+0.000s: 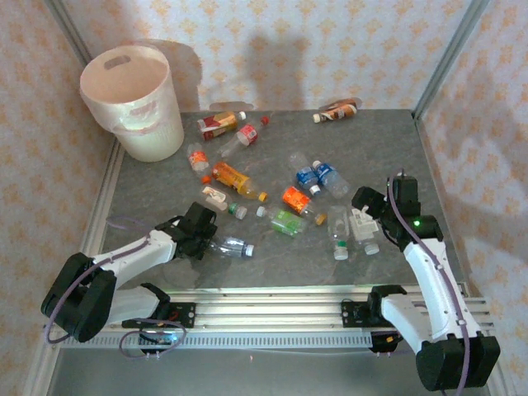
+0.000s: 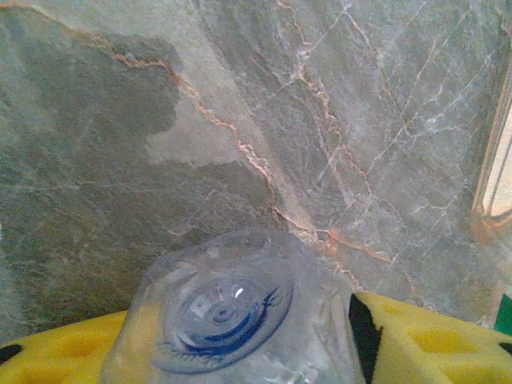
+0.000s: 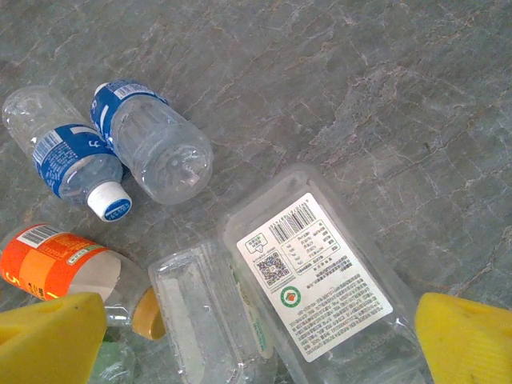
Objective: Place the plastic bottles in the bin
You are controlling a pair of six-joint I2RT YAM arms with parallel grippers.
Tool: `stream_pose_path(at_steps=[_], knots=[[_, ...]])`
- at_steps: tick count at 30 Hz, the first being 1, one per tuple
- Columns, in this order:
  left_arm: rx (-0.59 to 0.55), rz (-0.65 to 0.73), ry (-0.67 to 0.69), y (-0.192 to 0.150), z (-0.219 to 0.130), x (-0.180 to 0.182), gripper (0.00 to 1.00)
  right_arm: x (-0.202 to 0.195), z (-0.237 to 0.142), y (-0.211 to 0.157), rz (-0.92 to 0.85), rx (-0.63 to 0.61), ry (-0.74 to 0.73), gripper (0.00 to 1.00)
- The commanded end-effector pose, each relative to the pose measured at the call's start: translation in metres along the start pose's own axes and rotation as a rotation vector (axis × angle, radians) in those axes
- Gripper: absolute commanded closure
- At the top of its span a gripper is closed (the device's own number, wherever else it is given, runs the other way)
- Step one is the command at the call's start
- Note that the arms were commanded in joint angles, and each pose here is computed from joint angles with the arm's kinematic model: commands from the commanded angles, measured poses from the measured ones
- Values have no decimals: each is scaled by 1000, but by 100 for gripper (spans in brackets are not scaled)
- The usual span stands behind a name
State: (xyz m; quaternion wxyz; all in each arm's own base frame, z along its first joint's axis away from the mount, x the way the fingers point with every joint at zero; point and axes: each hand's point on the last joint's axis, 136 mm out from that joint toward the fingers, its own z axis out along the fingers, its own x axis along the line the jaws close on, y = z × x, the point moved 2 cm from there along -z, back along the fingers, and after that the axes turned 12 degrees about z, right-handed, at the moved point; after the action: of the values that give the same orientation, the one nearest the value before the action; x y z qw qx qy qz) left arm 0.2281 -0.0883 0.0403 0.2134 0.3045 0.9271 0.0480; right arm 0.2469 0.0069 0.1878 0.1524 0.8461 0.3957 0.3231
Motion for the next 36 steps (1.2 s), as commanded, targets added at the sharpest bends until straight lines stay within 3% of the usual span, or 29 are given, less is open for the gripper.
stream_pose_path(at_steps=[1, 9, 20, 29, 36], knots=[[-118, 89, 53, 18, 7, 12, 41, 2, -6, 9, -4, -49, -1, 1], [-227, 161, 0, 43, -25, -18, 47, 12, -18, 30, 6, -145, 30, 1], [-680, 320, -193, 136, -173, -129, 50, 46, -43, 61, 84, -314, 246, 1], [-1066, 422, -91, 224, -291, -218, 51, 69, -43, 70, 186, -332, 405, 1], [-1220, 389, 20, 295, -328, -250, 51, 66, -49, 64, 154, -300, 383, 1]])
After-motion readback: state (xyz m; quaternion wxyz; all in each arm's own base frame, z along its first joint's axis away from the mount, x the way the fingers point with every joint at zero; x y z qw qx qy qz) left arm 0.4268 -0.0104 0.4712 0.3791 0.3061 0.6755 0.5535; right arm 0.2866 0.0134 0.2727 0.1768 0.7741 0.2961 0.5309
